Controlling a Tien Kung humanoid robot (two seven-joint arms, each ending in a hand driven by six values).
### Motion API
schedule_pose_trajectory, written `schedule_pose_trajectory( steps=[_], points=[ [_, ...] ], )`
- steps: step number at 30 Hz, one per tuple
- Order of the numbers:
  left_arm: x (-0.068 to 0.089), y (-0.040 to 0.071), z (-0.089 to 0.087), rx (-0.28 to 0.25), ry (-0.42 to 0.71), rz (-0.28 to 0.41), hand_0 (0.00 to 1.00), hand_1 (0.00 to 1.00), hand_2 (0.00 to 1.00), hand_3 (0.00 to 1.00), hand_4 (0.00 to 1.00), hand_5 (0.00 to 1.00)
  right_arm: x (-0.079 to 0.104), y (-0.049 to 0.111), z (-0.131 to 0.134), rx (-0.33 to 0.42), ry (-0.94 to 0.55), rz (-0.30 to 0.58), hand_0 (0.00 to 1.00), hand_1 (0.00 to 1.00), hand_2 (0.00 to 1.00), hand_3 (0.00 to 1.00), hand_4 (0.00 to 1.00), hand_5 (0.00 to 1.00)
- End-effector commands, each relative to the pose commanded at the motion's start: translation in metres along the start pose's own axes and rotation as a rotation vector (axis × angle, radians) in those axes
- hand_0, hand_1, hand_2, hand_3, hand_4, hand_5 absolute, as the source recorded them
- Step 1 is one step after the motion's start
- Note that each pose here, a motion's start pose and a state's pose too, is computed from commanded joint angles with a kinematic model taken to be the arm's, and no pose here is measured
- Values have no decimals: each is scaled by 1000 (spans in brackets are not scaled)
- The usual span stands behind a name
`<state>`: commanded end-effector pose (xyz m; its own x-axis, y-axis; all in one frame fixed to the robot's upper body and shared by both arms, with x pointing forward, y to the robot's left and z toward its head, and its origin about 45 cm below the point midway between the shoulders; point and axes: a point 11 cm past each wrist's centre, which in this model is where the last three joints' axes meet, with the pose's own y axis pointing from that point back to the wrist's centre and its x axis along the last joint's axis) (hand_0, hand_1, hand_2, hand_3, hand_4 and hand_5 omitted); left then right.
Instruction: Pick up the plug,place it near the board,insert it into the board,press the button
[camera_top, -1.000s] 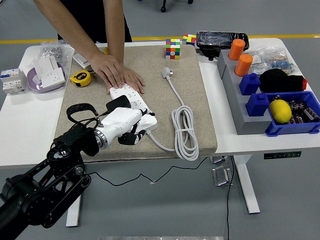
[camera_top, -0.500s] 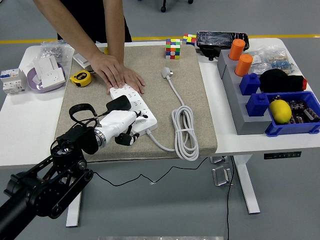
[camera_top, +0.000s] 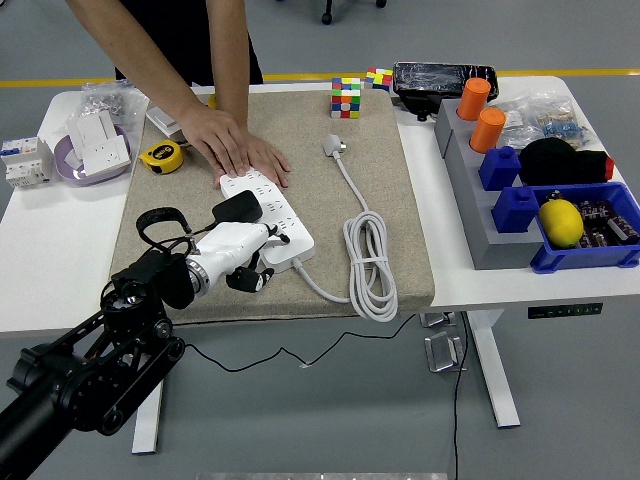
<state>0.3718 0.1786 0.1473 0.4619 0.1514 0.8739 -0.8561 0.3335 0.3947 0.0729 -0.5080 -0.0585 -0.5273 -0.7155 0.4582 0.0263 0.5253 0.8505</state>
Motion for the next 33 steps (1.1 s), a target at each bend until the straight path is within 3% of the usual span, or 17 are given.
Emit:
schedule_pose_trajectory(
  steps=[23,27,33],
  points=[
    [-15,0,-8,25,-4,-68,175,21,141,750,606,2,0,0,1,-1,1,1,783,740,731,756,998,998],
    [-8,2,-8,24,13,-45,175,21,141,750,606,2,1,0,1,-2,3,3,783,740,731,756,998,998],
    [17,18,0,-2,92,61,179,21,142,728,599,2,0,-1,4,-7,4,4,782,740,731,756,998,998]
  ],
)
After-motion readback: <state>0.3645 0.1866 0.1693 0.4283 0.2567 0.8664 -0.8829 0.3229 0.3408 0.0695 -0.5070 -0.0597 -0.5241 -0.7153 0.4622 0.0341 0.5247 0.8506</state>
